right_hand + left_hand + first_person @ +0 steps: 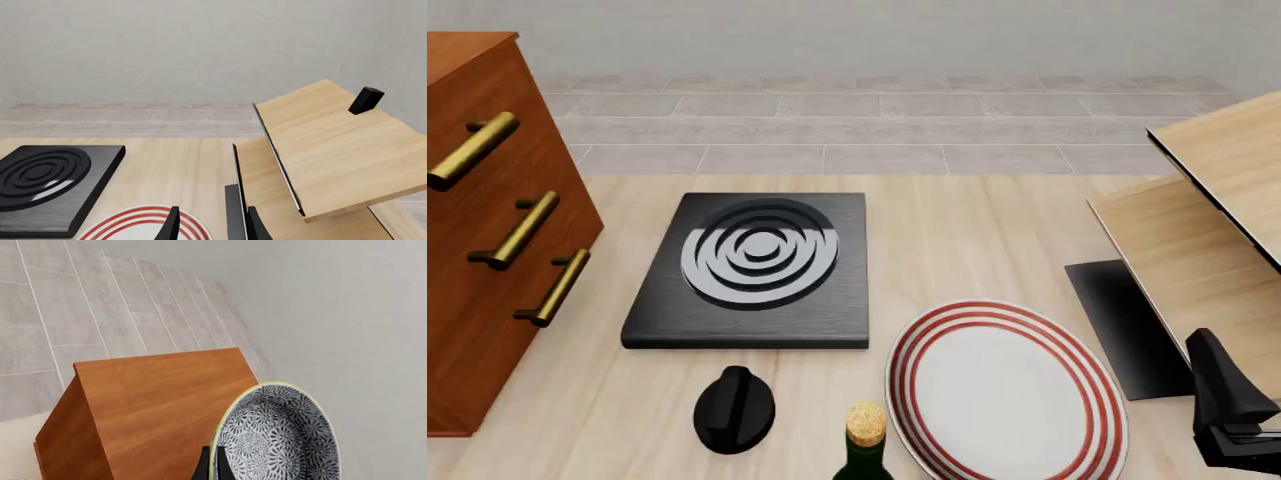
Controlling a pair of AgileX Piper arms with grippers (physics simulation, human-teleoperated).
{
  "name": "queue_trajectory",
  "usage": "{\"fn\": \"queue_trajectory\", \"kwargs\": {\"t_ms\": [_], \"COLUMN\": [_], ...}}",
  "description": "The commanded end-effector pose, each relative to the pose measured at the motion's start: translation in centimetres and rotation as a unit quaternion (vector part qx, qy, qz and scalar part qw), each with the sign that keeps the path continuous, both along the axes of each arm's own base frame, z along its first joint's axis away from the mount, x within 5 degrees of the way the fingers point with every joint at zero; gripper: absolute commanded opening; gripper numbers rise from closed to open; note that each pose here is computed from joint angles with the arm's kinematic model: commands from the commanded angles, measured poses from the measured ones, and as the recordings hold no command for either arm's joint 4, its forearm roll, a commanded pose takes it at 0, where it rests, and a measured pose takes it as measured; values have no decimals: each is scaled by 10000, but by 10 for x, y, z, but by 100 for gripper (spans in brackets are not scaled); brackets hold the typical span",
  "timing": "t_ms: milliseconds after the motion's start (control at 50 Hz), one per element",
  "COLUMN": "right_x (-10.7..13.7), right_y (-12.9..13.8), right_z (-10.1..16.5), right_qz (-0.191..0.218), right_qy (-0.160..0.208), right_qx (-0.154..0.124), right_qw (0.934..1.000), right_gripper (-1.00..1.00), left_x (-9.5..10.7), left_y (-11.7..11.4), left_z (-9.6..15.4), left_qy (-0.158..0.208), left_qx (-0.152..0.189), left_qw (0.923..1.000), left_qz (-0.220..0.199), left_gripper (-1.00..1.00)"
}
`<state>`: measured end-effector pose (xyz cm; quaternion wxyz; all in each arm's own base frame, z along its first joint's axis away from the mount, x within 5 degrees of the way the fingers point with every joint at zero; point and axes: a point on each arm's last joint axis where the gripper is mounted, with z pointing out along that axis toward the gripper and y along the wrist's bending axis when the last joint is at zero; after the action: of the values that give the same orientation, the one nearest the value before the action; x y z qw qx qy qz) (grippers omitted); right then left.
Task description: Put the bowl on the top of the cabinet.
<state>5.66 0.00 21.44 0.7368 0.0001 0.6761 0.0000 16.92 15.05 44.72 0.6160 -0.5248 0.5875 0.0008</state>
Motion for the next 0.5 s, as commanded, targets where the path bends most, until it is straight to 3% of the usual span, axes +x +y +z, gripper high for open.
{"fn": "queue_trajectory", "kwargs": {"t_ms": [20,500], "right_x": [0,0], "right_y": [0,0], "right_z": [0,0], "right_qz": [0,0], "right_qy": [0,0], "right_qx": [-1,0], "right_qw": [10000,10000], "right_gripper": [100,100], "left_x": [4,8], "left_y": [10,23], "left_z": [0,-2], "left_qy": [165,513], "left_qx": [-84,-16], "left_qw": [9998,9986], "left_qz": [62,130], "left_gripper": [-100,-100]}}
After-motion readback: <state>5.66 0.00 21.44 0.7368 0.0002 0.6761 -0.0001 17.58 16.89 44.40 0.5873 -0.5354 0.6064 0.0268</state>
